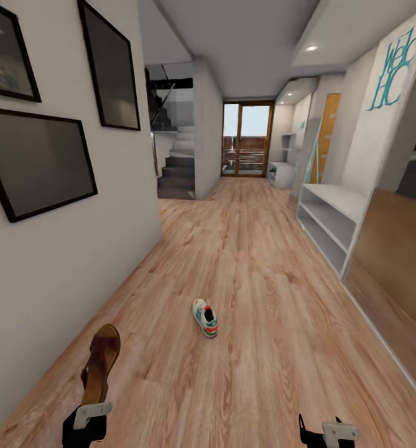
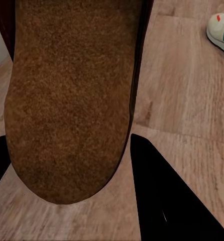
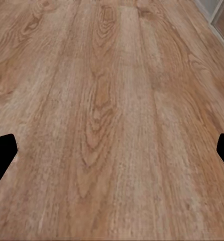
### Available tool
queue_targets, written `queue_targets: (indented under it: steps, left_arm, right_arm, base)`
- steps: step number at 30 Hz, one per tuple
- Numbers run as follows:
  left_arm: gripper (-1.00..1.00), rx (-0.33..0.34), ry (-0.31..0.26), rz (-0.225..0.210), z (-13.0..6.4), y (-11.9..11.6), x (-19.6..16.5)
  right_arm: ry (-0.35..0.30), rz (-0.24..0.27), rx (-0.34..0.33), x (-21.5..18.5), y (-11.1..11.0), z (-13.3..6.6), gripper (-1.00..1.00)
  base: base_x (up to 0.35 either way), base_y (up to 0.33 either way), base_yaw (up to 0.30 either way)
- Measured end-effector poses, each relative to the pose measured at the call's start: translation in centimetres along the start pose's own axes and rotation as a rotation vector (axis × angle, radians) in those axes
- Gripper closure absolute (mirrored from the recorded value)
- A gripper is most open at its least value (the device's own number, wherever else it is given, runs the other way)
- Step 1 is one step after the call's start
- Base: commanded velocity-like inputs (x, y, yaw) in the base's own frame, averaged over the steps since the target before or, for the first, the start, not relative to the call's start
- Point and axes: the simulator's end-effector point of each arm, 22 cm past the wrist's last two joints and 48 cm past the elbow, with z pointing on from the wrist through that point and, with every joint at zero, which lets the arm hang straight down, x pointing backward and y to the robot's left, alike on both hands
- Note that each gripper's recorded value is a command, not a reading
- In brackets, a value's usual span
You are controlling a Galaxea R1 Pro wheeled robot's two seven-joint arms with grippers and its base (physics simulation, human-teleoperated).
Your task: Pick up the two gym shoes and the two sandals from the corridor floor and place them onto the hallstand (shoe rack) in the corridor, making sure they are on the rack and not on the floor. Arrange them so the two gym shoes are next to each other and the two sandals are next to each other.
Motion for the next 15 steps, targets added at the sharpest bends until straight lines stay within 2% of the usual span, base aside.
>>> queue_targets:
  steps: [7,15]
  left_arm:
    - [1.00,0.000,0.000,0.000,0.00,0.01,-0.01]
    - [1.00,0.001,0.000,0.000,0.00,-0.02,-0.01]
  right_arm:
    - [-0.001,0.007,-0.002,-0.06,0.46,-0.05,-1.00]
    - [-0.005,0.010,-0.001,-0.22,0.50,-0.02,-1.00]
  base:
    - [0.331,0.000,0.244]
    - [0.336,0.000,0.064]
